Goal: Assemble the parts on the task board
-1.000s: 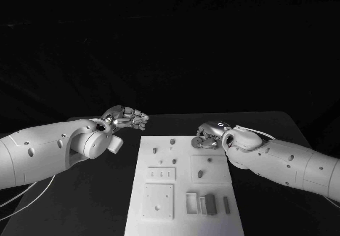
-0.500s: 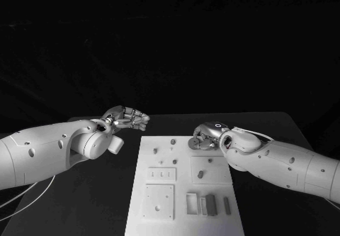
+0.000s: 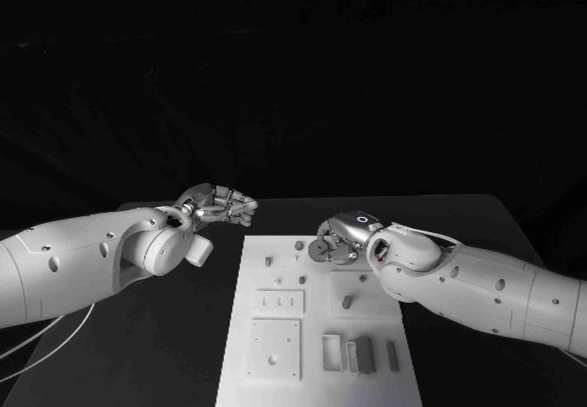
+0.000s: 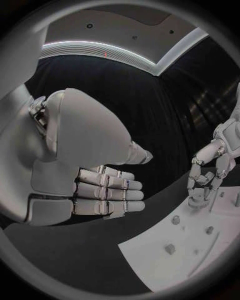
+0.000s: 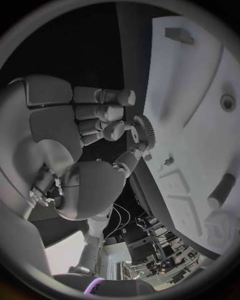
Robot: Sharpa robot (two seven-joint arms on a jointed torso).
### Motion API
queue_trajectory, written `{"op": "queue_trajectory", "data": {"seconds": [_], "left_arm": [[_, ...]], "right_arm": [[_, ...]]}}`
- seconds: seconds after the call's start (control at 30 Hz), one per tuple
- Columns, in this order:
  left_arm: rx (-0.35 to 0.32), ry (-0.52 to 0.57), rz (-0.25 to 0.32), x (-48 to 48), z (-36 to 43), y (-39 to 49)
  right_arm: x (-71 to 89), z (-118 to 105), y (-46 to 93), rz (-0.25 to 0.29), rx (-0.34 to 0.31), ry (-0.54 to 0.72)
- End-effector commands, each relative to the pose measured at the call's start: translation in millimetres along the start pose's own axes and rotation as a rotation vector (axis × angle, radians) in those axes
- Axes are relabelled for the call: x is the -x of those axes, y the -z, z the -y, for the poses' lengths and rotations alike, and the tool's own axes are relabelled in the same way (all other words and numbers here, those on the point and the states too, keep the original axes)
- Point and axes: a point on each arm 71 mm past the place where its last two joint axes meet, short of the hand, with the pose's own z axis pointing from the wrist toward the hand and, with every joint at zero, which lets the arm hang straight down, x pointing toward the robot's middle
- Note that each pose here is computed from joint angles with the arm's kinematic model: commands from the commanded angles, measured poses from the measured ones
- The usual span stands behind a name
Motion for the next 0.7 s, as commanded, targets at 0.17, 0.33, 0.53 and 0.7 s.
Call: {"op": "queue_trajectory", "data": {"seconds": [0.17, 0.33, 0.53, 0.7], "left_arm": [[-0.015, 0.0, -0.008, -2.2, 2.5, -0.6], [-0.015, 0.0, -0.008, -2.3, 2.6, -0.9], [-0.018, 0.0, -0.012, -4.2, 3.9, -2.2], [-0.018, -0.001, -0.01, -3.6, 4.1, -2.4]], "right_arm": [[2.4, -23.3, -9.0, 0.036, 0.057, 0.039], [1.5, -35.0, -17.2, 0.04, 0.075, 0.041], [-4.6, -40.5, -27.1, 0.035, 0.076, 0.056], [-8.3, -42.3, -31.1, 0.029, 0.077, 0.062]]}}
